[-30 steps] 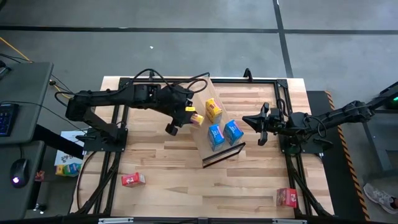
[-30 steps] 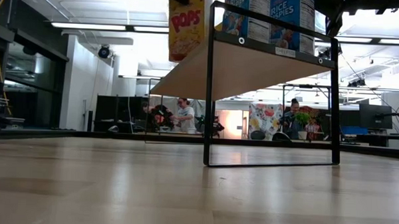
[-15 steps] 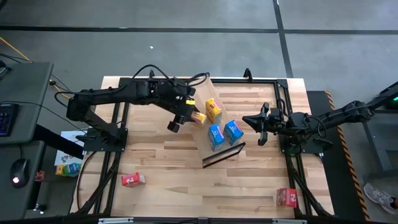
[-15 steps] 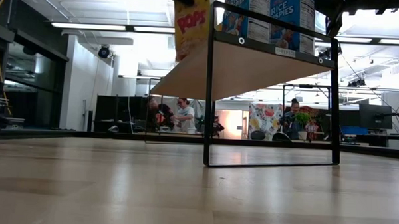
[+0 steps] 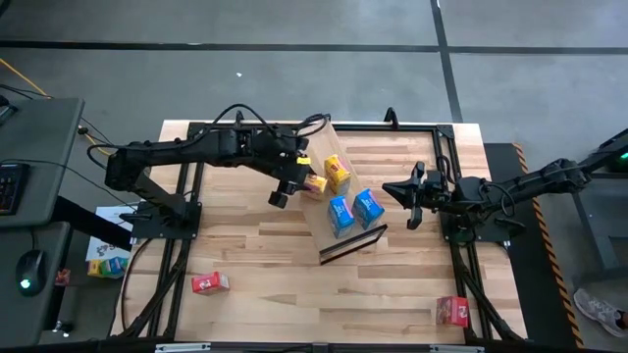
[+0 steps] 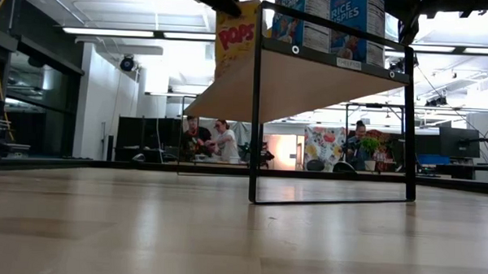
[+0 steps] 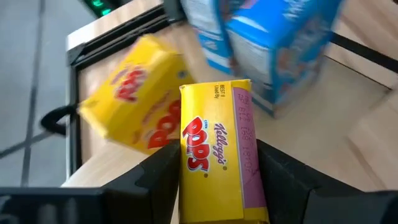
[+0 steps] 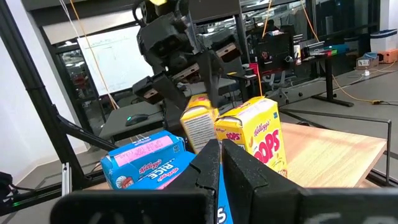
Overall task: Stack cereal on shelf
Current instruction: Put the yellow cereal box on the shelf aligned with the other yellow cereal box
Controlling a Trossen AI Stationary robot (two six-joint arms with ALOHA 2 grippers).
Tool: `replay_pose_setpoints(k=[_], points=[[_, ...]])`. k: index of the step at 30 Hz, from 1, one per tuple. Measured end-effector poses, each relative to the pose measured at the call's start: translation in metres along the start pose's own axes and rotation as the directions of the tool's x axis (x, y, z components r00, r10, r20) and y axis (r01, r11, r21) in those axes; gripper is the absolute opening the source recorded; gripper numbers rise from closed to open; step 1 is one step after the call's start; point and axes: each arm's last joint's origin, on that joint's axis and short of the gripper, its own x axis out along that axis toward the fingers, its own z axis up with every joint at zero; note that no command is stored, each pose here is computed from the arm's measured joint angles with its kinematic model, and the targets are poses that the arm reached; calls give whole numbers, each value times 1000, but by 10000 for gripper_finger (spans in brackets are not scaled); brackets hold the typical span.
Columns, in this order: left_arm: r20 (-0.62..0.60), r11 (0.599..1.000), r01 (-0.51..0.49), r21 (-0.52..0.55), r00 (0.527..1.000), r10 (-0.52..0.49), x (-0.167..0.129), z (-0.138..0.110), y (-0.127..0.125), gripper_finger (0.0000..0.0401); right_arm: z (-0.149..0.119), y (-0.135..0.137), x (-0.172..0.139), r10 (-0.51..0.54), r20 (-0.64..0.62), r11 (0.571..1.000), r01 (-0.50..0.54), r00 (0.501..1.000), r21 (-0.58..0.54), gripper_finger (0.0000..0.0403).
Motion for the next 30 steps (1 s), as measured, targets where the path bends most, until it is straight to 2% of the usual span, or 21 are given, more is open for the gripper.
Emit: replay_pose_setpoints(k=[3, 7, 10, 20, 24, 30], points=[[-21, 997, -59, -55, 998, 58, 0, 0, 2, 182, 0, 0, 0, 0, 0, 1000, 0, 1000, 0, 11], [-49, 994, -102, -33, 994, 100, 0, -1, 3, 182, 0, 0, 0, 0, 0, 1000, 0, 1000, -1, 11], [-47, 995, -98, 2, 994, 98, 0, -1, 3, 182, 0, 0, 0, 0, 0, 1000, 0, 1000, -1, 11], [-33, 997, -82, 13, 996, 82, 0, 0, 3, 184, 0, 0, 0, 0, 0, 1000, 0, 1000, 0, 11], [-39, 996, -91, 14, 995, 92, 0, 0, 3, 204, 0, 0, 0, 0, 0, 1000, 0, 1000, 0, 11], [-64, 992, -123, 18, 990, 124, -1, -1, 4, 259, 0, 0, 0, 0, 0, 1000, 0, 1000, 0, 11]])
